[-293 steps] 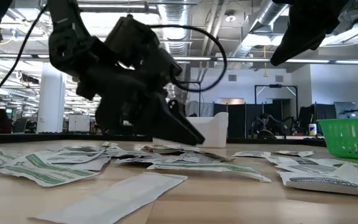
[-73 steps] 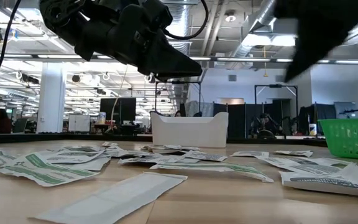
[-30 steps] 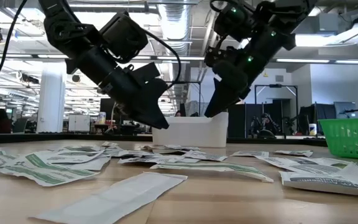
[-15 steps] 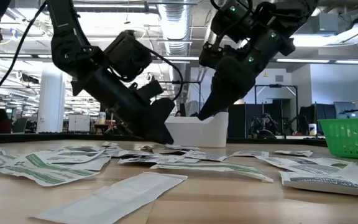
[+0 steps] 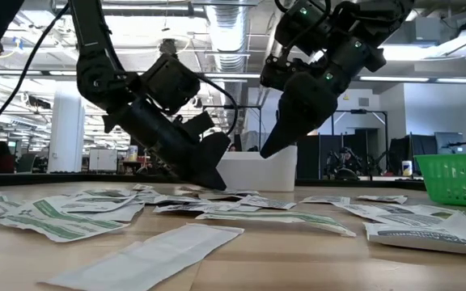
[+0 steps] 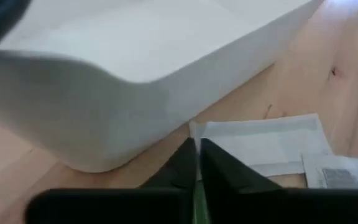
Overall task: Pick & Place First Aid Supplies
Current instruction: Put the bandage pack into the green bin
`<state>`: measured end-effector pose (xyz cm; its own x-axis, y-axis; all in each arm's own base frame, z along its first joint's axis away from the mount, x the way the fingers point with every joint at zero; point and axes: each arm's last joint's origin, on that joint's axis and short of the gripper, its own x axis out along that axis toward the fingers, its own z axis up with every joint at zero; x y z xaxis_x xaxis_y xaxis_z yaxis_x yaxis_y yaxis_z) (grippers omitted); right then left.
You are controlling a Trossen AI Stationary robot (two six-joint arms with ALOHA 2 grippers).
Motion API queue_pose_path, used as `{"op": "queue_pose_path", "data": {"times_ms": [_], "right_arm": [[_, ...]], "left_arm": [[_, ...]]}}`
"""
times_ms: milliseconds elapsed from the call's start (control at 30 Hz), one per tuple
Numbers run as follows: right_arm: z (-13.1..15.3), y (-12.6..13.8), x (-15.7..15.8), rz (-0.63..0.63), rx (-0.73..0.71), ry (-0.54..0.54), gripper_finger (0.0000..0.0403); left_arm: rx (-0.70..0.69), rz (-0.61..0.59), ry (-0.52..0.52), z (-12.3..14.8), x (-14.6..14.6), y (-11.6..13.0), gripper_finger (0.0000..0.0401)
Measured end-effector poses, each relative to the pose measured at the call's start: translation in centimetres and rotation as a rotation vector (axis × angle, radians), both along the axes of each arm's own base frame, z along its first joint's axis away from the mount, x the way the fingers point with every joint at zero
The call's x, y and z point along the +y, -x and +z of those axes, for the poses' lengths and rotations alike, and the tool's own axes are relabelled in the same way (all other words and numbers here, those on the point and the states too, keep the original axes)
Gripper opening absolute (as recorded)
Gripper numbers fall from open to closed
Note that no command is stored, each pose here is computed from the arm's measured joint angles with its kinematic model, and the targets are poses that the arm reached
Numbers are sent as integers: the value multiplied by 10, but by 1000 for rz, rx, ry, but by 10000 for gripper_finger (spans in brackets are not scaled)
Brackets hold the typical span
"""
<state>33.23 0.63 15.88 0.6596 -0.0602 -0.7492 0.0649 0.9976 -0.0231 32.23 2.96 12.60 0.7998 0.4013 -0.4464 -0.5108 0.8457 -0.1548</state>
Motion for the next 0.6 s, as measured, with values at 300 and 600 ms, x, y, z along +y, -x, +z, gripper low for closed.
{"op": "queue_pose_path", "data": {"times_ms": [300, 600], "right_arm": [[0, 0, 0, -12, -1, -12, 118], [3, -3, 0, -18, -47, -21, 118]], "left_arm": [[-89, -149, -90, 44, -27, 7, 5], [-135, -312, -207, 69, -58, 15, 4]]}}
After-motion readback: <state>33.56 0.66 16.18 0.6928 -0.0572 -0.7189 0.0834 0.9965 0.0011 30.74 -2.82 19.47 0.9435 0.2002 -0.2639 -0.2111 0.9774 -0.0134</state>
